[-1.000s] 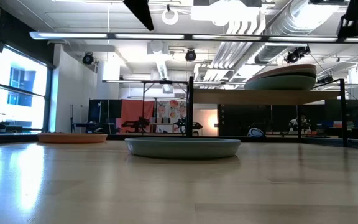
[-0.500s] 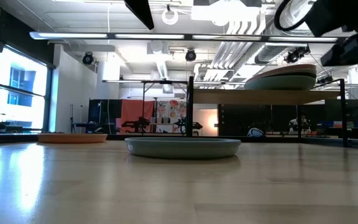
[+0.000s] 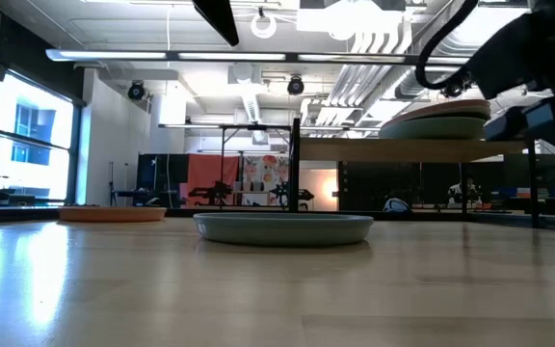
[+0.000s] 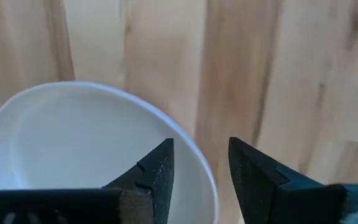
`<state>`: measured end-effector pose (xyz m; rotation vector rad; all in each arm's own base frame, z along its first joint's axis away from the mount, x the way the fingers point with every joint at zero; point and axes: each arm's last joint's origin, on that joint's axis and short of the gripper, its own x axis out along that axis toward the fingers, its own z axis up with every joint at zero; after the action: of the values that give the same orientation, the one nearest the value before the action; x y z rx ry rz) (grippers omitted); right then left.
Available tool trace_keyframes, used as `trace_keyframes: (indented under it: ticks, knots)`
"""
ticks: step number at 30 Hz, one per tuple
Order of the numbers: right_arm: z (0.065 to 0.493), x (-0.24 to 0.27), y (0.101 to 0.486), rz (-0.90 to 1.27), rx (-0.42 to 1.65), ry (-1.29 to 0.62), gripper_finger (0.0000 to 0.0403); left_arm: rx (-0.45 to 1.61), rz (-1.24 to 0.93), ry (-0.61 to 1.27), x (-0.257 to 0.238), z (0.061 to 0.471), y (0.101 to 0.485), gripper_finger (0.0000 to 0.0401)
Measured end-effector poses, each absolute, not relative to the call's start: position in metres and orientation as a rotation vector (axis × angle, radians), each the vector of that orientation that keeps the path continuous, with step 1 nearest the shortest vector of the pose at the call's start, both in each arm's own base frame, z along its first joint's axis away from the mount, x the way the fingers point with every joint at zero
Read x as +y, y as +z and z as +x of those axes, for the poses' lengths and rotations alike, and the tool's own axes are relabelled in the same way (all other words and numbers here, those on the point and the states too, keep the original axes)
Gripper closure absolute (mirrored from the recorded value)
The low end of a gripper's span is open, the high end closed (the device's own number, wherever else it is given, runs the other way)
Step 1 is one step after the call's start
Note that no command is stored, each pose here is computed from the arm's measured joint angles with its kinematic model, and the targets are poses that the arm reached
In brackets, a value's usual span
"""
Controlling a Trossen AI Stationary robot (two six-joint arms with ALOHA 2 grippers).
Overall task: Place and stack plates onto a shelf
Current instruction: Put the light brown plate on the shelf
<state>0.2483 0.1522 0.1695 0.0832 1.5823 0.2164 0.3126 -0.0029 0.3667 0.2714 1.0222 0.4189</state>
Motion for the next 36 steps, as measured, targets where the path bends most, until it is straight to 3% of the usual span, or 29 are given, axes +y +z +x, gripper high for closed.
trace_keyframes:
  ticks: [10,22,25,30,36]
  knots:
    - [0.244,0.165,0.155,-0.05,1.598,0.209,0.0273,1.023,0.272,0.42,-0.003,0.313,0.367,0.0304]
    - [0.247,0.168,0.139,-0.059,1.655,0.214,0.0279,1.023,0.273,0.419,-0.003,0.313,0.367,0.0304]
    - [0.247,0.167,0.139,-0.058,1.656,0.213,0.0307,1.023,0.273,0.419,-0.003,0.313,0.367,0.0304]
    - [0.246,0.167,0.139,-0.001,1.683,0.207,0.0391,1.023,0.273,0.419,-0.003,0.313,0.367,0.0304]
    - [0.246,0.166,0.139,0.098,1.707,0.14,0.0396,1.023,0.272,0.419,-0.002,0.313,0.367,0.0304]
